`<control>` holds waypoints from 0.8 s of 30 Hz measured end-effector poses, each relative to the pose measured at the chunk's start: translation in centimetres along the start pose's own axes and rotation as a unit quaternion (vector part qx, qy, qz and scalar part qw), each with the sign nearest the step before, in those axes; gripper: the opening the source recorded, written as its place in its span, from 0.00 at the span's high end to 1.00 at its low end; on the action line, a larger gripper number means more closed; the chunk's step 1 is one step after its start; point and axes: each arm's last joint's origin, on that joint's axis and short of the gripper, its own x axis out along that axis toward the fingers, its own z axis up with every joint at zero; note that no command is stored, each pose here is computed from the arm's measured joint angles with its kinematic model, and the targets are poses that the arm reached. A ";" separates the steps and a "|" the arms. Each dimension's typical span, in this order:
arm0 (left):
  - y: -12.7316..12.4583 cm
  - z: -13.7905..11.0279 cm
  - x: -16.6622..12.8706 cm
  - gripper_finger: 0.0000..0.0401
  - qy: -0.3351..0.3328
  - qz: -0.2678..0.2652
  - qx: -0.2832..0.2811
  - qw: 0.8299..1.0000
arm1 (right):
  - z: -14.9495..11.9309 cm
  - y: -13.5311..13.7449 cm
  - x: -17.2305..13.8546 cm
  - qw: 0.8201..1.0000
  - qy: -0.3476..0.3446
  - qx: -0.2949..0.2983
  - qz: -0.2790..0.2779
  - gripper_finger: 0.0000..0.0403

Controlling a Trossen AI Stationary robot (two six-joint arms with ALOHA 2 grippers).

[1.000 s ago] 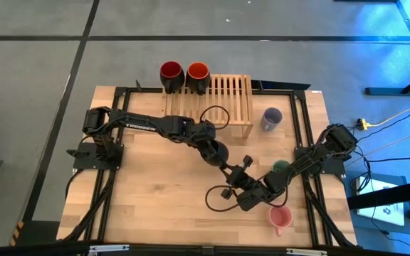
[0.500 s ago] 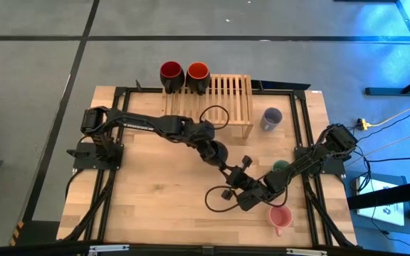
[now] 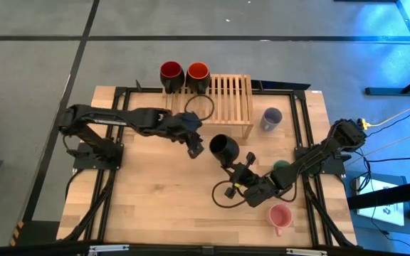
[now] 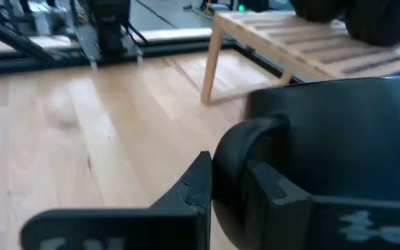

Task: Place coffee mugs
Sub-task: Put the black mug onto the shelf

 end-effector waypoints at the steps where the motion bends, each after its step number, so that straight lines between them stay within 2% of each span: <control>1: -0.2 0.0 -0.6 0.75 -0.007 -0.003 0.002 1.000 | 0.3 -0.1 -0.2 1.000 -0.003 0.003 0.003 0.94; 4: -0.6 -0.3 -2.3 0.75 -0.025 -0.008 0.016 1.000 | 1.1 -0.5 -0.6 1.000 -0.011 0.003 0.003 0.98; 12: -2.1 -1.3 -5.5 0.74 -0.063 -0.025 0.046 0.997 | 2.4 -1.0 -1.4 0.999 -0.012 0.017 0.037 0.99; 24: -4.0 -3.3 -7.9 0.74 -0.077 -0.041 0.092 0.992 | 6.6 -4.0 -3.0 0.996 -0.050 0.036 0.066 0.99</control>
